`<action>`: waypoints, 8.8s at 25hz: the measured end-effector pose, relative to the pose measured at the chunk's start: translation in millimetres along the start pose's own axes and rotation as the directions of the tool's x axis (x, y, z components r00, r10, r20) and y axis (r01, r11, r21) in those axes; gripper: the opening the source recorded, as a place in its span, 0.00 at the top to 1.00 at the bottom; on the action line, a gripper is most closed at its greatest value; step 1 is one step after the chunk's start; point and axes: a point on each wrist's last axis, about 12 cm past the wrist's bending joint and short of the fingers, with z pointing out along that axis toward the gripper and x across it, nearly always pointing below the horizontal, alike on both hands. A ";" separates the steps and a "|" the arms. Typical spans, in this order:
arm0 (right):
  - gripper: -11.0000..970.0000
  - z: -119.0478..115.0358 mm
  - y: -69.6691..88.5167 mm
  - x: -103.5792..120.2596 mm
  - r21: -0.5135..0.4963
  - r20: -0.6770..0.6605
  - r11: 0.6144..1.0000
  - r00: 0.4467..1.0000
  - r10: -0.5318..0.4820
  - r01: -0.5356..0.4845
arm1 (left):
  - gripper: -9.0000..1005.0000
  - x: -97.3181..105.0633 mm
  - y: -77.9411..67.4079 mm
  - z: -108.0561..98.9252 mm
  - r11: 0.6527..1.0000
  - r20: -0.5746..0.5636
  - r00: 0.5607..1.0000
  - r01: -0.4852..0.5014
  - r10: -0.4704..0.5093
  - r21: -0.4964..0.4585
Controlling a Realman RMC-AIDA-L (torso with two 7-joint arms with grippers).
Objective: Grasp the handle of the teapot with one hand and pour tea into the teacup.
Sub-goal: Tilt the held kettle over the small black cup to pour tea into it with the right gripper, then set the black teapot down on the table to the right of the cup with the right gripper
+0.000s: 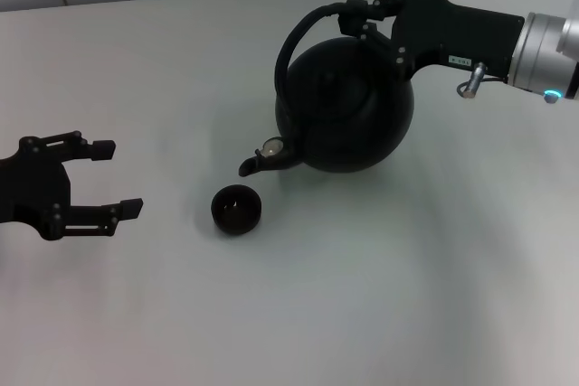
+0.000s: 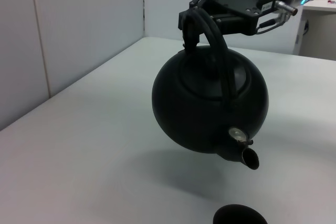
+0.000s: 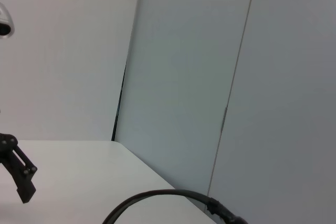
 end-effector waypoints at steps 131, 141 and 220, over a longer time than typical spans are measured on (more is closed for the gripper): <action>0.87 40.9 -6.7 -66.1 -0.208 -0.179 0.912 0.903 -0.391 0.354 | 0.13 -1.0 6.8 7.5 0.999 -0.027 0.999 -0.020 0.019 -0.027; 0.87 44.5 -5.1 -67.6 -0.220 -0.176 0.906 0.899 -0.402 0.362 | 0.13 0.2 7.8 5.1 0.999 -0.032 0.999 -0.018 0.017 -0.032; 0.89 -22.4 11.9 22.4 0.206 -0.100 0.976 0.991 0.093 -0.071 | 0.13 -4.5 7.1 8.0 0.999 -0.018 0.999 -0.040 0.039 -0.031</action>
